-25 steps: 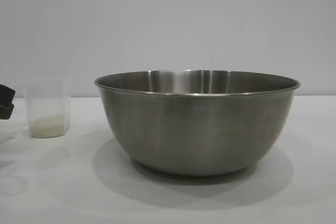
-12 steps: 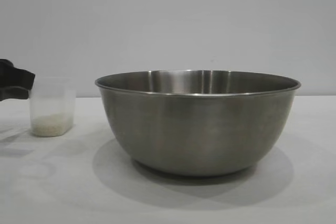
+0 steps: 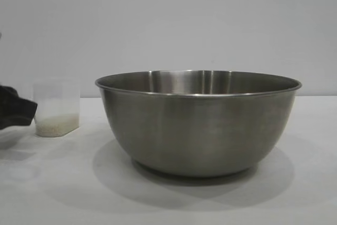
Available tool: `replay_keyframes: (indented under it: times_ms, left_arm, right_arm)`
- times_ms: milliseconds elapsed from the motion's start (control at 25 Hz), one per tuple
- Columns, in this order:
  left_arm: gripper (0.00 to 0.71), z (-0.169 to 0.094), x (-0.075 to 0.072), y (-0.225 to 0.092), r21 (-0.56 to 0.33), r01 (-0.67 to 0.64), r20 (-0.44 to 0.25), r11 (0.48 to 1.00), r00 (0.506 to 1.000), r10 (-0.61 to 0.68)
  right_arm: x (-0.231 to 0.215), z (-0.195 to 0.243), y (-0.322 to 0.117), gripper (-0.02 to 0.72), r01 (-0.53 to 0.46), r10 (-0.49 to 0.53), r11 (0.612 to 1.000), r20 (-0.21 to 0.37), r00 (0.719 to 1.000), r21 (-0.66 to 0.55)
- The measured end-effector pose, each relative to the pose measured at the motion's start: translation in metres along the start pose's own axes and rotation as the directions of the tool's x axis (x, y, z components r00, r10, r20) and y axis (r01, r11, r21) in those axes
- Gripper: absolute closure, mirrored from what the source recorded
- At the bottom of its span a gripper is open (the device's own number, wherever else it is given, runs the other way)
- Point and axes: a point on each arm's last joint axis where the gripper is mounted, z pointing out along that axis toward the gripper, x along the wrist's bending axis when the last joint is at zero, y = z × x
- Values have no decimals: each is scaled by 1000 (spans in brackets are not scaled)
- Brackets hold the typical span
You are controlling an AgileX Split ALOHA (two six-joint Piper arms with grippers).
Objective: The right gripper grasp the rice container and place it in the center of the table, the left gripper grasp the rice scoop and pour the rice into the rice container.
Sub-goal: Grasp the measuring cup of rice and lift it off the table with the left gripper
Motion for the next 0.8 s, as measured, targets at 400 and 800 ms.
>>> replay_keyframes:
  times_ms: [400,800]
  left_arm:
    - [495,10,-1,10,-37,-14,14,999,1000,15]
    - [495,10,-3,25,-90,-76,39,993,996,80]
  right_arm:
    - [0,0,0,467,0,0,1000,0,1000,0]
    - [0,0,0,467,-1,1,1000,2,1000,0]
